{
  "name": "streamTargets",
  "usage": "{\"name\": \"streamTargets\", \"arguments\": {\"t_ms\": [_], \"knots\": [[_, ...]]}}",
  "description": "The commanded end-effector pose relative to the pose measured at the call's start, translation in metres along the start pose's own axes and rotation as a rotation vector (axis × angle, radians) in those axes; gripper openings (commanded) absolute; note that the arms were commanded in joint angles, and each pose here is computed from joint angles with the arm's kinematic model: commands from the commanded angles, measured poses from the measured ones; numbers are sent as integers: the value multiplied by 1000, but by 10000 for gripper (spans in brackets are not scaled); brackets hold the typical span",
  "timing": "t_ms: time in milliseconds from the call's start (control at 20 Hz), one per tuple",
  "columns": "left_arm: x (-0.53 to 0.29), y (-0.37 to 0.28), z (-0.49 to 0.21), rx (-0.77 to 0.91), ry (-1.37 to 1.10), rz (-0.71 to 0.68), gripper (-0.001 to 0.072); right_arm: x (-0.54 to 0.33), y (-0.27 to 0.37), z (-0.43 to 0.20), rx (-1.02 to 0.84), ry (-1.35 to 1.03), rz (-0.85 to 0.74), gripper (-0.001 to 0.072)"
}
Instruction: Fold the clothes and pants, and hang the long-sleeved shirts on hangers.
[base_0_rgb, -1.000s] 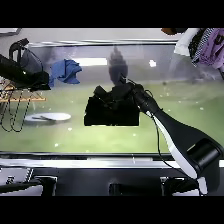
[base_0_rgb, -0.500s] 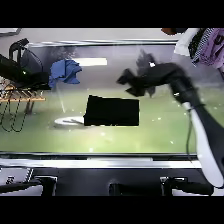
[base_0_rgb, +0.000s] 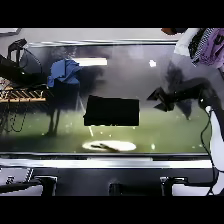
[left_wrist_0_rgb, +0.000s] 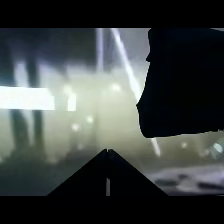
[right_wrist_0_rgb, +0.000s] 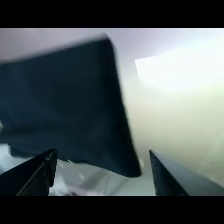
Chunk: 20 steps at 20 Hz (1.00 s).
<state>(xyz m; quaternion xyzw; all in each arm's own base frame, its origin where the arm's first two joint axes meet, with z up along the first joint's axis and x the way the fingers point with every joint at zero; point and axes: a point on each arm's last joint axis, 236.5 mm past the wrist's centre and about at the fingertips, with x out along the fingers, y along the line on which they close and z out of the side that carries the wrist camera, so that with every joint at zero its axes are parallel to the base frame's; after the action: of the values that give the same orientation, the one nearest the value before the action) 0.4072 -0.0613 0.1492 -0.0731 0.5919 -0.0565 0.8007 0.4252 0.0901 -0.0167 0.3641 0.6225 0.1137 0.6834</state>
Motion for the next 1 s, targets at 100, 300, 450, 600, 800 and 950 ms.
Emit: {"name": "streamTargets", "arguments": {"t_ms": [100, 300, 450, 600, 800, 950], "knots": [[0, 3, 0, -2, -2, 13, 20, 68, -22, -14, 8, 91, 21, 587], [0, 4, 0, -2, -2, 14, 20, 98, -14, -28, 12, 146, 44, 537], [1, 4, 0, -2, 0, 14, 20, 109, -6, -27, -8, 117, 29, 505], [4, 4, 1, -3, 8, 15, 20, 106, 3, -23, -2, 99, 50, 74], [6, 5, 1, -4, 12, 18, 20, 60, 37, 9, -27, -21, 85, 28], [6, 5, 1, -4, 12, 18, 20, 15, 54, 43, 3, -110, 102, 28]]}}
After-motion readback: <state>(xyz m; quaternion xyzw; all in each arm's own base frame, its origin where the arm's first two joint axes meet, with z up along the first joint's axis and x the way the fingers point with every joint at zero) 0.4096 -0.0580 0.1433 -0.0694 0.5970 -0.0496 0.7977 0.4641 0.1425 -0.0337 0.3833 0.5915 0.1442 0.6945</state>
